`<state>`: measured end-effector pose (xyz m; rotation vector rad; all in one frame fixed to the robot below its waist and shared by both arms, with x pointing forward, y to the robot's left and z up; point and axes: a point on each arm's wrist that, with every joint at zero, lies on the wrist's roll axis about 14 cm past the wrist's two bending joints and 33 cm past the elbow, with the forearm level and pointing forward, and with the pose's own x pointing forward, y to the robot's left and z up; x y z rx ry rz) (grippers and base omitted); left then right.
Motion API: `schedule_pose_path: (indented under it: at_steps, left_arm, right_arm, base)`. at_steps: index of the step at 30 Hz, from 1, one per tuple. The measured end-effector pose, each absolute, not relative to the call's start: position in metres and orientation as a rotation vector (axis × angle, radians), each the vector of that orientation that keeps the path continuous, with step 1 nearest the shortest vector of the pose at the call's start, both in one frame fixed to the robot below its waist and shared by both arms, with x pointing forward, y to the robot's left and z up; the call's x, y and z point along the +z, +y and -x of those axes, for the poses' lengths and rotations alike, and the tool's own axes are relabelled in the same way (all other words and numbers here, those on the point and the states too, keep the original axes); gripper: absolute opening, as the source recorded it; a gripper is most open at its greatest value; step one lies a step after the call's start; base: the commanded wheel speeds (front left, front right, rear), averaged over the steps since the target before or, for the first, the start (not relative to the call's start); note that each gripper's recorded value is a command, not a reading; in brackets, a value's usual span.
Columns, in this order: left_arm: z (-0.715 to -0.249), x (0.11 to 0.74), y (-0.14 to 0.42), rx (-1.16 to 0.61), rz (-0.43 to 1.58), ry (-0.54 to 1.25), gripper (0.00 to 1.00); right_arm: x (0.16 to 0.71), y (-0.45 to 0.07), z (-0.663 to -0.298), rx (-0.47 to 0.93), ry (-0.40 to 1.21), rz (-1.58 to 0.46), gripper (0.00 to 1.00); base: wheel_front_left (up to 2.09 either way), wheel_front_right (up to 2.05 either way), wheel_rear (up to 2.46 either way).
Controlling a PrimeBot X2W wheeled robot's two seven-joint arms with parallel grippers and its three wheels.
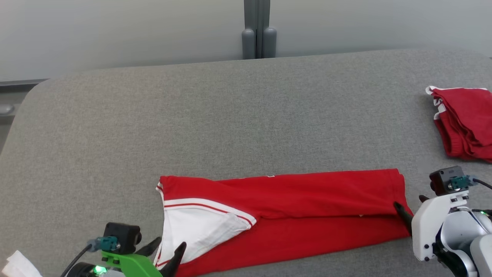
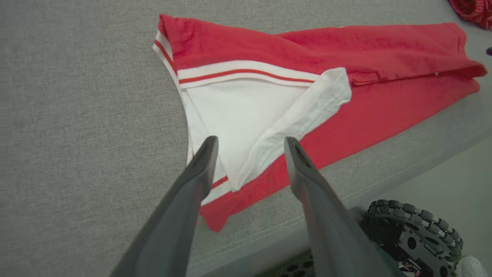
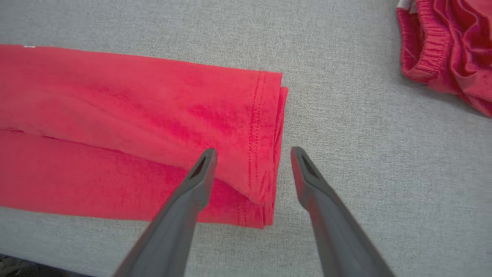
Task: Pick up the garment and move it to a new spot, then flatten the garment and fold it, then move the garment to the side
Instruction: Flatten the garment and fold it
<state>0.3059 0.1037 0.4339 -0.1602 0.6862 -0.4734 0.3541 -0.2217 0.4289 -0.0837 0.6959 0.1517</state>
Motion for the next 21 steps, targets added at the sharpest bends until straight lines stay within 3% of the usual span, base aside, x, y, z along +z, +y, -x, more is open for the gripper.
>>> schedule_pose_path:
  at_steps: [15, 21]
  left_arm:
    - [-0.346, 0.487, 0.116, -0.260, 0.227, 0.289, 1.00]
    - [-0.353, 0.490, 0.126, -0.161, 0.264, 0.216, 1.00]
  right_arm:
    - [0.451, -0.239, -0.339, 0.051, 0.619, 0.013, 1.00]
    - [0.453, -0.234, -0.348, 0.058, 0.618, 0.011, 1.00]
  base:
    - [0.00, 0.00, 0.00]
    - [0.00, 0.00, 0.00]
